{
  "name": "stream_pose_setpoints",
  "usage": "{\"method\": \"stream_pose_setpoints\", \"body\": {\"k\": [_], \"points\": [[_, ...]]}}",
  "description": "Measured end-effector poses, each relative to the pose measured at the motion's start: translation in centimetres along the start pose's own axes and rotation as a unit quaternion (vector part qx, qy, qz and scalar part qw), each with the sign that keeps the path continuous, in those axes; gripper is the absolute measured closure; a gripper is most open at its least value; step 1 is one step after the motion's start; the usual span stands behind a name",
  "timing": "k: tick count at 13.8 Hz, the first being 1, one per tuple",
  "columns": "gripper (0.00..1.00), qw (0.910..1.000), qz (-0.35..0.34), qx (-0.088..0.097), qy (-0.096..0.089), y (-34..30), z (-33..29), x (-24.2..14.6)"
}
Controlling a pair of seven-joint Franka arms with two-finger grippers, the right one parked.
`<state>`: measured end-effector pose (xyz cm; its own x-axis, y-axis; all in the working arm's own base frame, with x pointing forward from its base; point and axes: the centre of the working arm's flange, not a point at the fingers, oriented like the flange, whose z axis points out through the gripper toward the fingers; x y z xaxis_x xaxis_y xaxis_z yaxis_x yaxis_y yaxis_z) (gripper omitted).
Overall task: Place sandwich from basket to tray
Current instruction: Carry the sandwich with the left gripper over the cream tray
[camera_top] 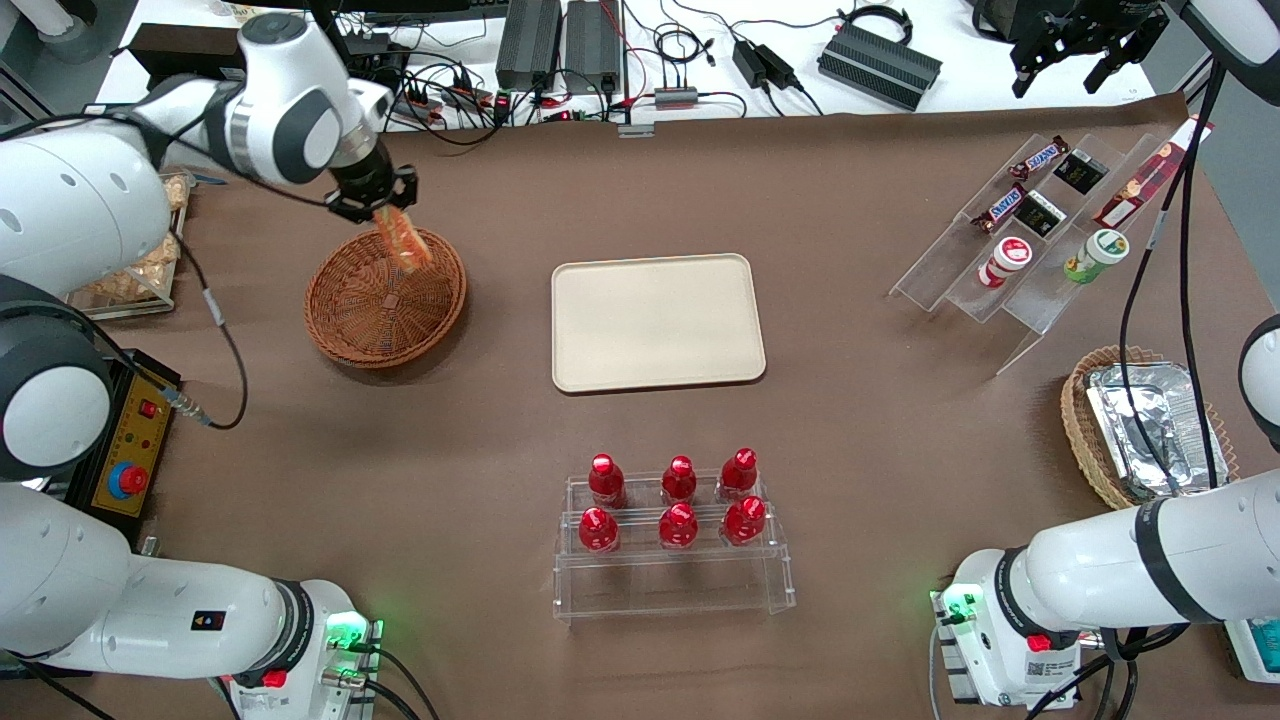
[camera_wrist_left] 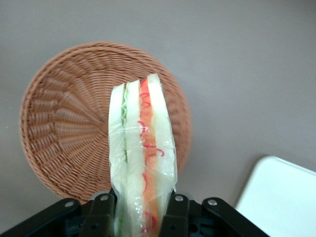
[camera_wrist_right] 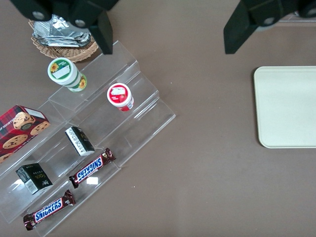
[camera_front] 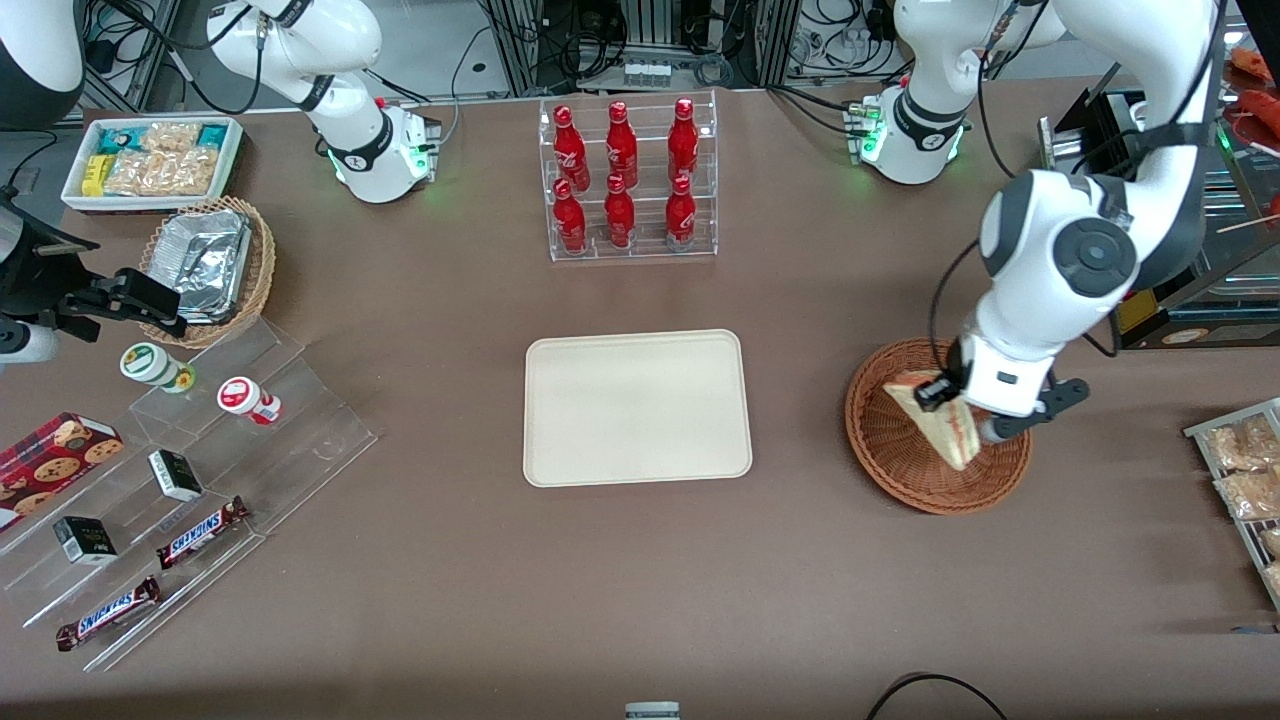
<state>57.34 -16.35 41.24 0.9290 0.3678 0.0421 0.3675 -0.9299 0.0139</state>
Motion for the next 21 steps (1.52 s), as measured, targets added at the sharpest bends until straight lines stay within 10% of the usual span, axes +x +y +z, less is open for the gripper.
{"method": "stream_pose_setpoints", "body": {"k": [21], "points": [[0.67, 0.9729, 0.227, -0.008, -0.046, 29.9, 13.5, -19.8]]}}
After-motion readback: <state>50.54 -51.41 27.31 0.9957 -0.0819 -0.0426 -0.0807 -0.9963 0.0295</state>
